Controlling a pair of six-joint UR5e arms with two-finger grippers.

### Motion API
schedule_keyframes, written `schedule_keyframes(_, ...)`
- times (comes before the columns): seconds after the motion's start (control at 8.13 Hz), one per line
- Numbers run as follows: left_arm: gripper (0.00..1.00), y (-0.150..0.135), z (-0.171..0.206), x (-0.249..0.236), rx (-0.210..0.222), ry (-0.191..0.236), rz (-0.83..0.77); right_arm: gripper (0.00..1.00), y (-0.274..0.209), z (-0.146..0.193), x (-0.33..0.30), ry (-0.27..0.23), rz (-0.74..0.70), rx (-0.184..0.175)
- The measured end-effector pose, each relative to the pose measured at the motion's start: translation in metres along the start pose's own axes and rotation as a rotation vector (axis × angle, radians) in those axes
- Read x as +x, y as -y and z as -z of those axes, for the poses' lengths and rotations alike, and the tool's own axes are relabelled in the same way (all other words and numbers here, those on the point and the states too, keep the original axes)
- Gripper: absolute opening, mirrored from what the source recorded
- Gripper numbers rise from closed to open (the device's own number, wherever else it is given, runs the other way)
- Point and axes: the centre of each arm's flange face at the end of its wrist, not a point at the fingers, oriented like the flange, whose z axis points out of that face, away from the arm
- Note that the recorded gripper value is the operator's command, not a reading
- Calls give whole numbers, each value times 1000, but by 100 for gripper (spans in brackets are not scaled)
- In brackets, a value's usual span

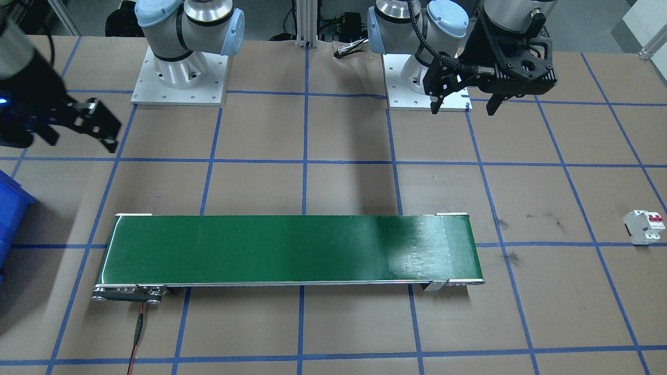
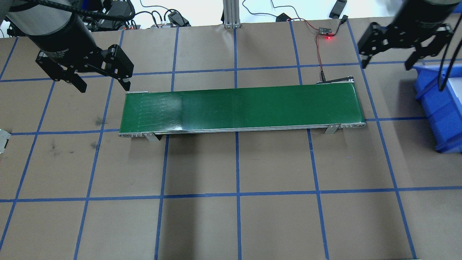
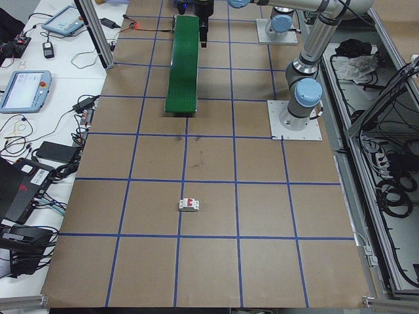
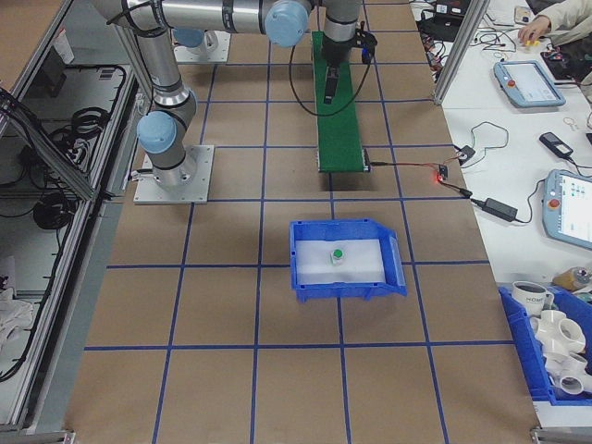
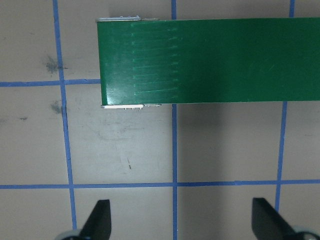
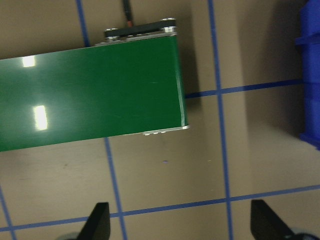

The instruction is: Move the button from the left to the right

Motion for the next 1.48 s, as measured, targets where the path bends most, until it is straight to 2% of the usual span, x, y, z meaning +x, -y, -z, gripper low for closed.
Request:
schedule_keyframes(0.25,100,0,0,0,0,0,0,100,-27,2,-95,14,-1,29)
schedule_keyframes(0.37,100,0,0,0,0,0,0,100,-35,0,-117,17,24,35)
schedule_keyframes(0.74,100,1,0,0,0,0,0,100,-42,-4,-130,16,143,36)
schedule_keyframes(1.48,100,0,0,0,2,0,-1,100,-34,-10,-115,13,226,27)
